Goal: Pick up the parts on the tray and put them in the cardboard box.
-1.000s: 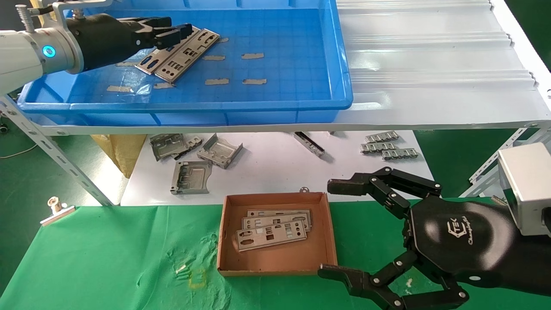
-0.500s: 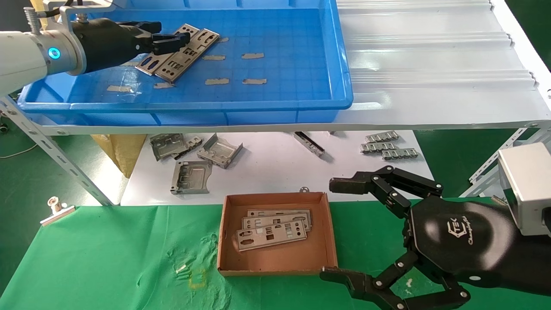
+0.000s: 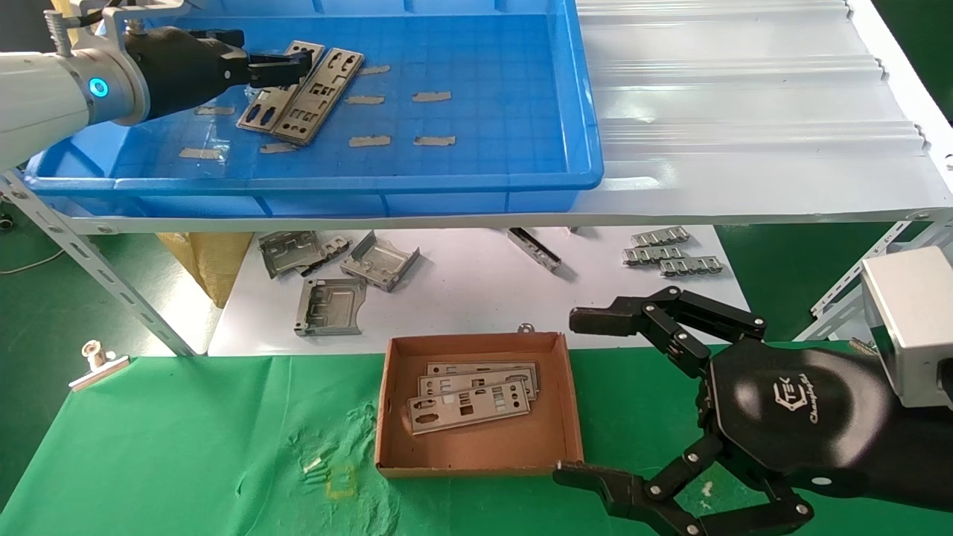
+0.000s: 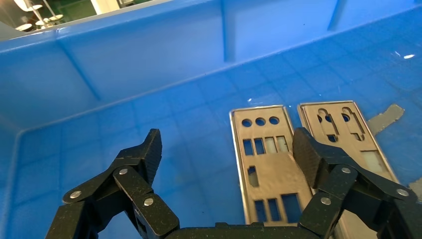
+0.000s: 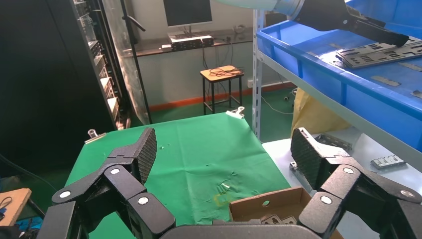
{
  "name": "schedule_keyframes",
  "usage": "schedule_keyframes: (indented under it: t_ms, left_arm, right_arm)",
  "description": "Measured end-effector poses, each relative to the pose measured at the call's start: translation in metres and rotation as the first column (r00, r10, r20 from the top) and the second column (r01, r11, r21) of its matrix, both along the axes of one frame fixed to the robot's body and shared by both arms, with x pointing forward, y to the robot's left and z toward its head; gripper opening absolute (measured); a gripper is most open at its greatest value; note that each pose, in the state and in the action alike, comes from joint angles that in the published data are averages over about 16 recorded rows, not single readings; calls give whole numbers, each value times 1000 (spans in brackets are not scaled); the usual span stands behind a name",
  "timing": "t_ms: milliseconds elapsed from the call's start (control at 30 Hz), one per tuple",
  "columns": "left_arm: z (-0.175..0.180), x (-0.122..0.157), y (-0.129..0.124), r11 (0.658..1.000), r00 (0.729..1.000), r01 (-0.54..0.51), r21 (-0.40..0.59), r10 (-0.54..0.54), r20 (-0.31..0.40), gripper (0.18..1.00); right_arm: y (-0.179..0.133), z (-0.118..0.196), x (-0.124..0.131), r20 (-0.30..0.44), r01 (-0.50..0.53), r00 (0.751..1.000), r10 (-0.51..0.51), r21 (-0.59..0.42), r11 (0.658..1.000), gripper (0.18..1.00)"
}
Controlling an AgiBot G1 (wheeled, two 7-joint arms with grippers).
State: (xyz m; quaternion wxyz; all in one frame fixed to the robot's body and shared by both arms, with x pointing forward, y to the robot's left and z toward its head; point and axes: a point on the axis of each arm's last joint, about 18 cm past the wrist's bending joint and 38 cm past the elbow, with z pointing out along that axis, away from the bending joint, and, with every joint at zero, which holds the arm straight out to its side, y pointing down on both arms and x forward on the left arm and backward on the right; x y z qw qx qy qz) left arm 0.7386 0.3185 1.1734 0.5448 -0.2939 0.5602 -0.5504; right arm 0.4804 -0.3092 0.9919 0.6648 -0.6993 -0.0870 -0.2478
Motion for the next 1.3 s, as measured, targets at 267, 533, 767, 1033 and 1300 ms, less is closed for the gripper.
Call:
schedule_keyframes:
  t_ms: [267, 533, 767, 1033, 1300]
  left_arm:
    - [1, 0, 1, 1000, 1000, -2, -13, 2, 2, 976]
    - [2, -1, -3, 998, 1000, 29, -58, -29, 2, 999]
    - [1, -3, -7, 995, 998, 64, -81, -64, -2, 1001]
    - [-2, -5, -9, 993, 995, 98, -73, -99, -16, 1001]
    - [-4, -10, -7, 989, 991, 126, -82, -129, -29, 1001]
  right_arm:
    - [0, 0, 0, 0, 0, 1000, 0, 0, 1000, 1000]
    - [0, 0, 0, 0, 0, 1000, 0, 0, 1000, 1000]
    - [0, 0, 0, 0, 0, 1000, 0, 0, 1000, 1000]
    - [0, 0, 0, 0, 0, 1000, 0, 0, 1000, 1000]
    - [0, 0, 0, 0, 0, 1000, 0, 0, 1000, 1000]
